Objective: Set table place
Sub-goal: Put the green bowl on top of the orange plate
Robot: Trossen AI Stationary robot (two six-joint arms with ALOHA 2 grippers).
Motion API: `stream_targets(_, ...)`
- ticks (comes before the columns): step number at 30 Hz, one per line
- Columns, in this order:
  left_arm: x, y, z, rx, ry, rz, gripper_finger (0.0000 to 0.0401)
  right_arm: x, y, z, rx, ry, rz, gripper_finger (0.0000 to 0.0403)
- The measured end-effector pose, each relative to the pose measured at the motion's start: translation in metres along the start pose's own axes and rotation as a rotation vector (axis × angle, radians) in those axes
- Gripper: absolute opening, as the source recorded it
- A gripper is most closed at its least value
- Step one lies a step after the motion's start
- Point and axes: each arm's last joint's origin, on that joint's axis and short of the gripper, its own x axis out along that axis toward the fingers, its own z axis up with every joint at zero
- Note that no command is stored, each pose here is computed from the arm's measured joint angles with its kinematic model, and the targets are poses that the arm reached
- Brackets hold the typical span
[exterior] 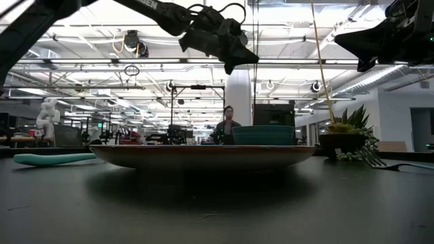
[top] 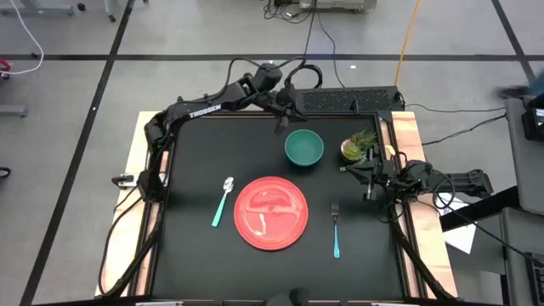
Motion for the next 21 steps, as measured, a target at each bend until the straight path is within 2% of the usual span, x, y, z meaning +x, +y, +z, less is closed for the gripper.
stream_targets(6,0.005,0.009,0.004,0.005,0.088,-0.006,0.0026,0.0,0.0,0.0,0.0,0.0,0.0,0.0)
stream_targets(15,0.006,0.006,-0.026,0.131,0.434,0.109,0.0026,0.0,0.0,0.0,0.0,0.005,0.0,0.0)
stream_targets(21,0.011,0.003,-0.04,0.196,0.575,0.099,0.0026,0.0,0.0,-0.001,0.001,0.007,0.0,0.0)
